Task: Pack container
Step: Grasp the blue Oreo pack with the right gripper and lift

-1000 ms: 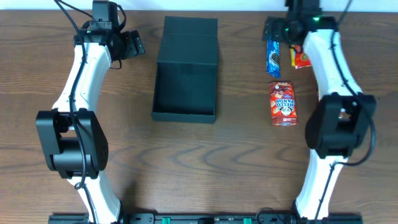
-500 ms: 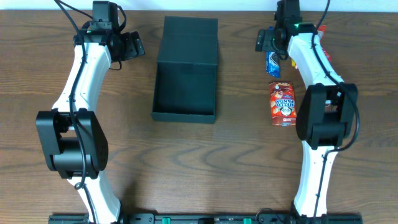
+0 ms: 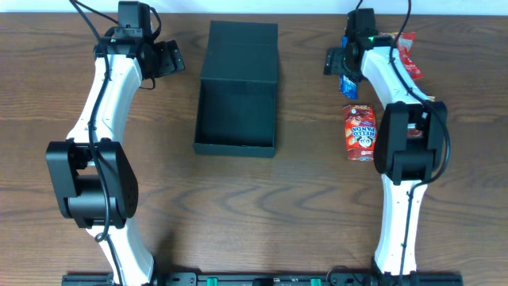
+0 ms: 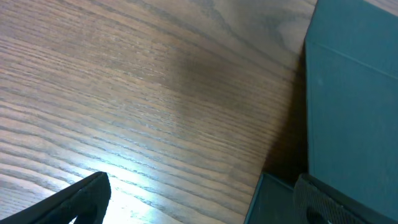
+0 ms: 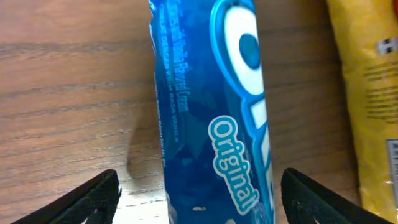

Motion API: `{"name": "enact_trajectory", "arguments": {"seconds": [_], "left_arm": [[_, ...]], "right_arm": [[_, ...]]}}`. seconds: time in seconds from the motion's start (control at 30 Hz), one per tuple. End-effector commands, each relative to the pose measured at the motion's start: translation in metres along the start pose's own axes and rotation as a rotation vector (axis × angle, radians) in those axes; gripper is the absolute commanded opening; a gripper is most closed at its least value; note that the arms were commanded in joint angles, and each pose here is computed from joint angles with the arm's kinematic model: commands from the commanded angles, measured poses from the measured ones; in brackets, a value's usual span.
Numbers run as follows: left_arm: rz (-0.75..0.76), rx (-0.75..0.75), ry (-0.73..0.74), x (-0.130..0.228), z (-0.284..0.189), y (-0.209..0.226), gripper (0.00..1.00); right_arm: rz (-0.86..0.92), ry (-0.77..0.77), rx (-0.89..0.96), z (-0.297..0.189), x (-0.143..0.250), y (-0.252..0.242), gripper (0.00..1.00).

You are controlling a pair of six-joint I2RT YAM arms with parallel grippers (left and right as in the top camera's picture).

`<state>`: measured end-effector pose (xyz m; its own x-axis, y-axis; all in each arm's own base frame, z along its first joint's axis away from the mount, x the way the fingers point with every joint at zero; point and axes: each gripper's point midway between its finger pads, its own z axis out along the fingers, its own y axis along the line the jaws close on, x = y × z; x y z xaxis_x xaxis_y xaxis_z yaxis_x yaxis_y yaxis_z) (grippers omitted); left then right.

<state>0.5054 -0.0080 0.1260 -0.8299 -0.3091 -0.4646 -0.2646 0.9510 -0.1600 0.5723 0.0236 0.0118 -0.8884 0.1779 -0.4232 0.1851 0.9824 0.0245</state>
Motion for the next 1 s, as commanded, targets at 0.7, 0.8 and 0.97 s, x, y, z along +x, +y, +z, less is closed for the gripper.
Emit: {"name": "enact_trajectory", "arguments": {"seconds": [0.7, 0.8, 0.97], "left_arm": [[0.012, -0.004, 0.019, 0.005, 0.005, 0.002, 0.95], [0.012, -0.004, 0.019, 0.005, 0.005, 0.002, 0.95], [0.012, -0.004, 0.019, 0.005, 0.005, 0.002, 0.95]], "right_arm": [[0.004, -0.028, 0.006, -0.004, -0.010, 0.005, 0.40], [0.005, -0.043, 0.003, -0.009, -0.017, 0.006, 0.38], [0.008, -0.077, -0.006, -0.023, -0.034, 0.009, 0.35]]}}
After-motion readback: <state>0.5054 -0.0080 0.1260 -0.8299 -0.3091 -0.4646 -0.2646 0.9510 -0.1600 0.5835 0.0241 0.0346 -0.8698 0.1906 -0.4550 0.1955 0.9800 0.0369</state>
